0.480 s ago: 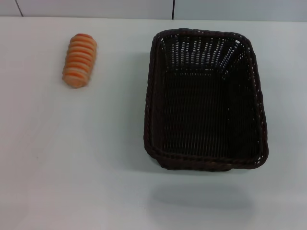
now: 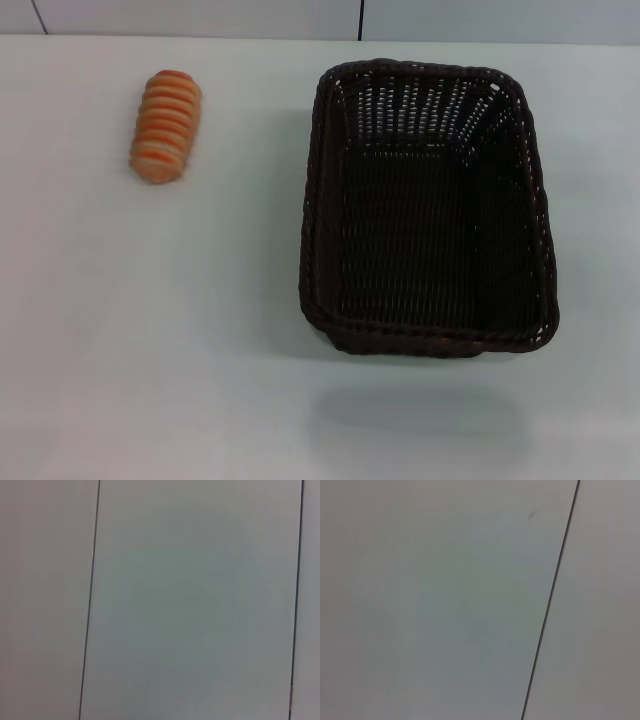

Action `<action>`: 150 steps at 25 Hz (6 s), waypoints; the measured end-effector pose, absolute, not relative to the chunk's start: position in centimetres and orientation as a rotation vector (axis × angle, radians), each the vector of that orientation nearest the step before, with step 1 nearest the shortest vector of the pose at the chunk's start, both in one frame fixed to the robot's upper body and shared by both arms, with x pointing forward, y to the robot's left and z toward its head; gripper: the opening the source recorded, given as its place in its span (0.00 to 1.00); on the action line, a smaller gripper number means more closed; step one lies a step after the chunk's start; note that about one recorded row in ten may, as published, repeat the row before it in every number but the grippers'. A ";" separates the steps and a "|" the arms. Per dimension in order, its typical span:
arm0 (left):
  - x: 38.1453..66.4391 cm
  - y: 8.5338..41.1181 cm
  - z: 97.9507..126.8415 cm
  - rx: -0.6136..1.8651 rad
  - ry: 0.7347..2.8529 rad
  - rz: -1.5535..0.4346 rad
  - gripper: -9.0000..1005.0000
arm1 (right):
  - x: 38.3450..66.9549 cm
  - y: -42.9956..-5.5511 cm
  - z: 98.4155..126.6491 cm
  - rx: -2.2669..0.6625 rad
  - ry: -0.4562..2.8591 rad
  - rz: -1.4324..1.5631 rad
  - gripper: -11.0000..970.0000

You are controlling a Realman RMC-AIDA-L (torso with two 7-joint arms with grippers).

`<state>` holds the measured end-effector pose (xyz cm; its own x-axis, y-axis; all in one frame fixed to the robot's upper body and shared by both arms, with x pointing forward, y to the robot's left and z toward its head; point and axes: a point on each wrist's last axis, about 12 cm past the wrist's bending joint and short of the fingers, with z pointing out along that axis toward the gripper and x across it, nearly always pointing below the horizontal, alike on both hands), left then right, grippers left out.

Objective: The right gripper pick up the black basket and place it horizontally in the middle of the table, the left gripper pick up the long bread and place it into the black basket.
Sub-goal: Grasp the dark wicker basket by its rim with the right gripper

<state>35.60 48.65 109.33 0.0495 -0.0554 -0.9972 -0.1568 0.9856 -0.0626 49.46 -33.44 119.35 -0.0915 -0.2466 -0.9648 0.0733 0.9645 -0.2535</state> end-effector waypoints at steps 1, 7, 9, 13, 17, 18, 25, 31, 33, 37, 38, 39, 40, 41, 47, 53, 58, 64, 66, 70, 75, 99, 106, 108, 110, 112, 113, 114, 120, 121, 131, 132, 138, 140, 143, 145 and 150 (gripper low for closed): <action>35.6 48.6 109.4 -0.170 1.521 0.078 0.84 | 49.4 -33.2 119.5 -0.144 1.656 -0.255 0.51; 35.8 48.7 109.5 -0.171 1.518 0.077 0.84 | 49.2 -32.3 122.1 -0.105 1.702 -0.124 0.52; 35.8 48.8 109.5 -0.168 1.518 0.078 0.84 | 49.2 -32.2 123.4 -0.081 1.727 -0.076 0.52; 36.1 48.7 109.5 -0.159 1.517 0.077 0.84 | 51.0 -31.5 123.8 -0.098 1.915 -0.083 0.52; 36.2 48.7 109.6 -0.153 1.514 0.077 0.84 | 52.3 -30.6 124.0 -0.137 2.001 -0.157 0.52; 36.2 48.7 109.6 -0.153 1.514 0.077 0.84 | 52.7 -30.1 124.2 -0.162 2.033 -0.160 0.52; 36.2 48.8 109.8 -0.145 1.510 0.079 0.84 | 54.0 -27.8 125.3 -0.261 2.125 -0.131 0.53; 35.9 48.7 109.9 -0.134 1.512 0.078 0.84 | 54.5 -26.0 126.5 -0.362 2.227 -0.129 0.53; 35.9 48.7 109.9 -0.133 1.509 0.076 0.84 | 54.6 -25.3 126.8 -0.400 2.254 -0.130 0.53; 35.8 48.8 109.9 -0.137 1.509 0.075 0.84 | 54.8 -24.1 127.3 -0.455 2.281 -0.128 0.53; 35.8 48.8 109.9 -0.139 1.513 0.076 0.84 | 55.0 -23.5 127.6 -0.483 2.295 -0.127 0.53; 35.8 48.8 109.9 -0.139 1.513 0.076 0.84 | 55.0 -23.5 127.6 -0.483 2.295 -0.127 0.53; 35.8 48.8 109.9 -0.139 1.515 0.076 0.84 | 55.1 -23.2 127.8 -0.496 2.301 -0.126 0.53; 35.8 48.8 109.9 -0.134 1.518 0.078 0.84 | 55.3 -22.7 127.9 -0.513 2.315 -0.123 0.56; 36.0 48.7 110.6 -0.096 1.486 0.074 0.84 | 56.1 -22.1 127.2 -0.540 2.384 -0.119 0.66; 36.3 48.6 111.5 -0.068 1.452 0.070 0.84 | 56.6 -21.1 125.5 -0.554 2.488 -0.083 0.66; 36.5 48.6 112.0 -0.052 1.435 0.074 0.84 | 56.7 -20.3 124.7 -0.548 2.524 -0.063 0.66; 36.8 48.6 112.1 -0.039 1.427 0.076 0.84 | 56.5 -18.5 124.8 -0.554 2.515 -0.049 0.66; 36.9 48.5 112.1 -0.035 1.427 0.075 0.84 | 56.4 -18.1 125.0 -0.538 2.503 -0.038 0.66; 36.8 48.6 112.3 -0.026 1.419 0.075 0.84 | 56.3 -18.2 124.8 -0.501 2.488 -0.021 0.66; 36.4 48.7 112.6 -0.018 1.402 0.079 0.84 | 55.5 -19.3 124.9 -0.371 2.404 0.038 0.66; 36.4 48.7 112.7 -0.002 1.404 0.079 0.84 | 55.8 -18.6 122.8 -0.277 2.490 0.083 0.66; 36.4 48.6 112.4 -0.001 1.405 0.075 0.84 | 55.7 -18.4 121.7 -0.267 2.555 0.138 0.66; 36.4 48.5 112.4 0.000 1.404 0.075 0.84 | 55.6 -18.4 121.5 -0.264 2.565 0.137 0.66; 36.4 48.5 112.4 0.005 1.403 0.079 0.84 | 55.5 -18.4 121.3 -0.261 2.571 0.136 0.66; 36.4 48.5 112.3 0.007 1.404 0.083 0.84 | 55.5 -18.5 121.0 -0.260 2.581 0.136 0.66; 36.4 48.5 112.3 0.006 1.404 0.082 0.84 | 55.3 -18.4 120.7 -0.261 2.592 0.135 0.66; 36.4 48.5 112.3 0.006 1.404 0.082 0.84 | 55.3 -18.4 120.7 -0.261 2.592 0.135 0.66; 36.4 48.5 112.2 0.007 1.404 0.082 0.84 | 55.0 -18.3 120.3 -0.256 2.603 0.148 0.66; 36.4 48.5 112.2 0.007 1.404 0.082 0.84 | 54.9 -18.4 120.2 -0.255 2.604 0.149 0.66; 36.4 48.5 112.2 0.007 1.405 0.083 0.84 | 54.2 -19.1 119.1 -0.228 2.608 0.157 0.66; 36.3 48.5 112.2 0.007 1.406 0.083 0.84 | 54.1 -19.1 119.0 -0.227 2.607 0.158 0.66; 36.2 48.5 112.2 0.011 1.407 0.089 0.84 | 54.0 -18.5 118.5 -0.260 2.587 0.169 0.66; 36.2 48.5 112.2 0.012 1.407 0.089 0.84 | 54.0 -18.3 118.4 -0.273 2.581 0.172 0.66; 36.2 48.5 112.2 0.012 1.407 0.089 0.84 | 54.1 -18.1 118.2 -0.282 2.577 0.175 0.66; 36.2 48.5 112.2 0.013 1.405 0.088 0.84 | 54.1 -17.9 118.0 -0.288 2.577 0.175 0.66; 36.1 48.5 112.2 0.015 1.406 0.087 0.84 | 54.0 -18.1 117.2 -0.279 2.584 0.177 0.66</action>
<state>36.09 48.48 112.19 0.1618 0.0697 -0.9844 -0.0524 0.9967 0.0619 53.99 -18.07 117.25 -0.8381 -0.1631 -0.5205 -0.2327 0.9700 0.0708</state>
